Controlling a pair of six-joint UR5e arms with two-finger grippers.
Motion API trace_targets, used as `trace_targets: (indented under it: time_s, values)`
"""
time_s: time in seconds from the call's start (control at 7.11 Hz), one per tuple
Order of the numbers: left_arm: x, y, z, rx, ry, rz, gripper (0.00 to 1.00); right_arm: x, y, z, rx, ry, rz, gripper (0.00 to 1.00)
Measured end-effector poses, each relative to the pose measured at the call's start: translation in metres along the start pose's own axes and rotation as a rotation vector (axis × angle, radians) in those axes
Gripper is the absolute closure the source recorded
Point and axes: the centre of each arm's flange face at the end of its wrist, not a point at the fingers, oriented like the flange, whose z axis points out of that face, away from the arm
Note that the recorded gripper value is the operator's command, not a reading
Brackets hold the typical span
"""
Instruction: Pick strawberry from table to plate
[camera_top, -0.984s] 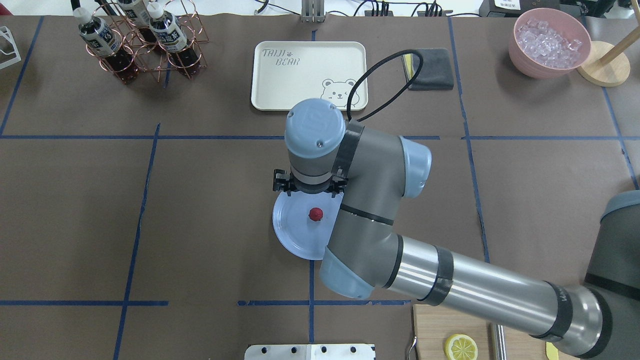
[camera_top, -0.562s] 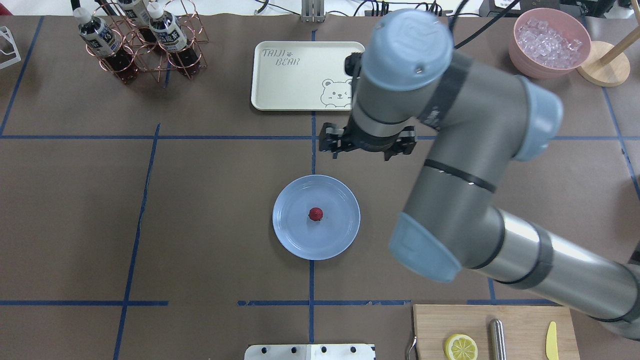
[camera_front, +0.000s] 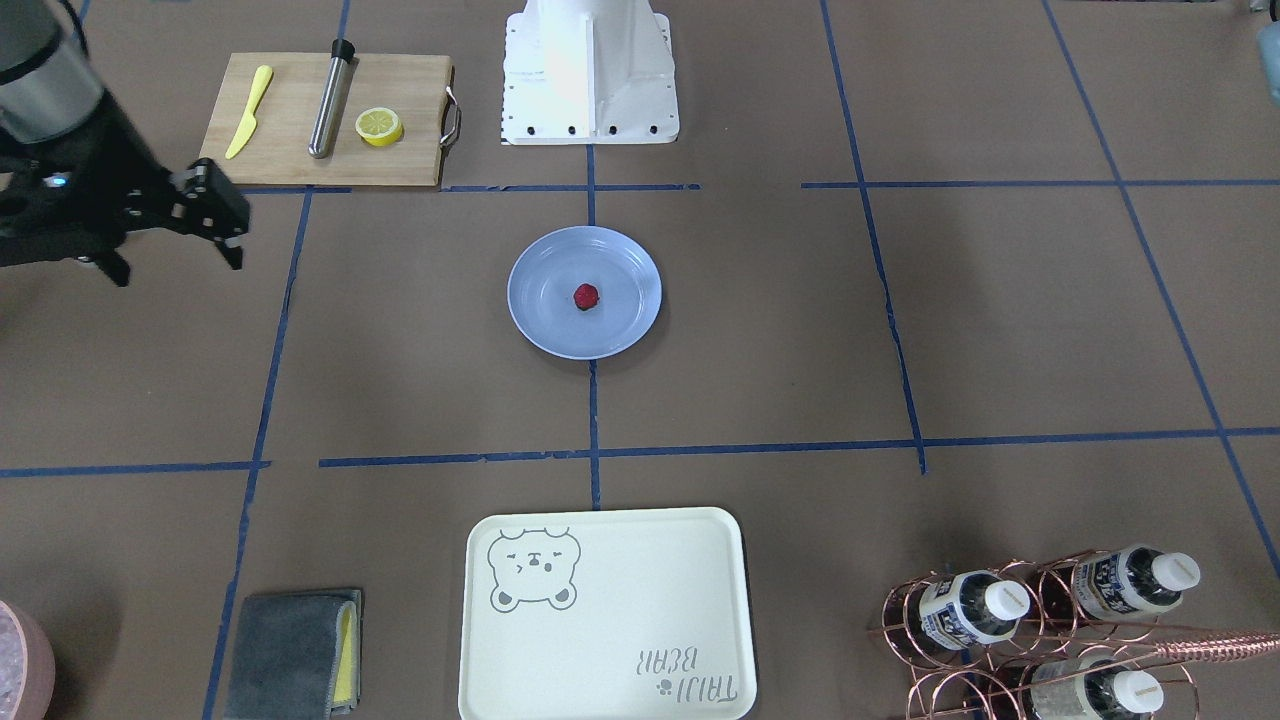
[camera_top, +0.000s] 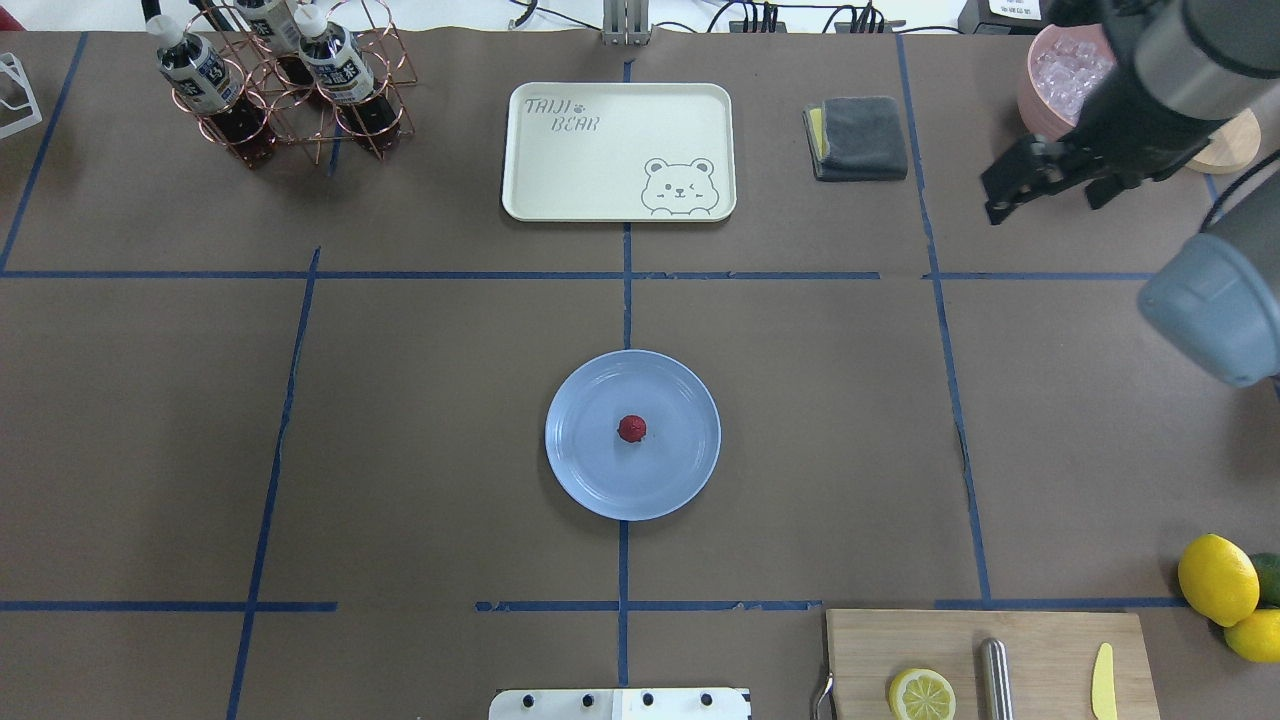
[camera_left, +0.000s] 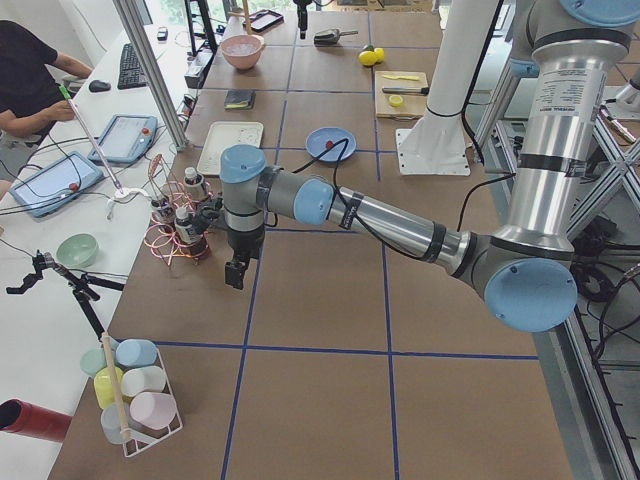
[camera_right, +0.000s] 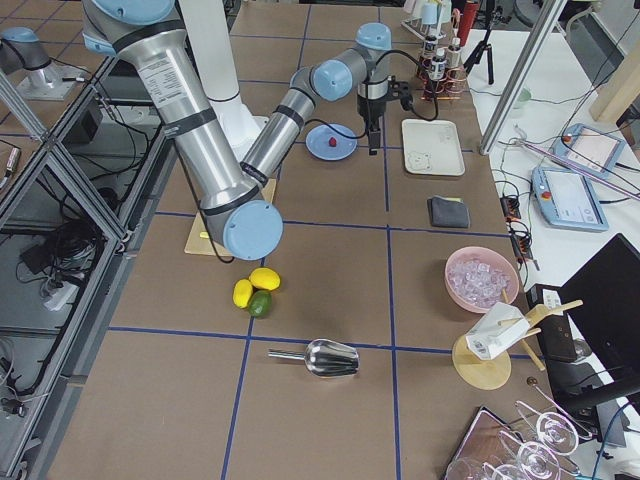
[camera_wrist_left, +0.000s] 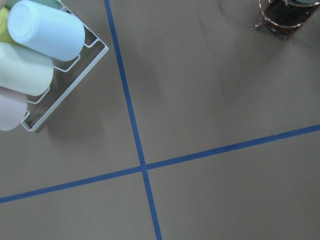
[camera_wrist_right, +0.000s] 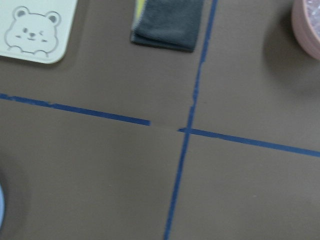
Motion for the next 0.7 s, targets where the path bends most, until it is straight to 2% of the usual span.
trace_targets:
  time_s: [0.42,0.7]
  values:
    - [-0.051,0.023,0.017,-0.042,0.007,-0.039,0.0,0.194,0.041,0.014,-0.065,-0.037,-0.07,0.0]
    - [-0.104,0.048,0.039,-0.085,0.073,-0.07,0.0,0.299,0.072,0.042,-0.072,-0.081,-0.062,0.0]
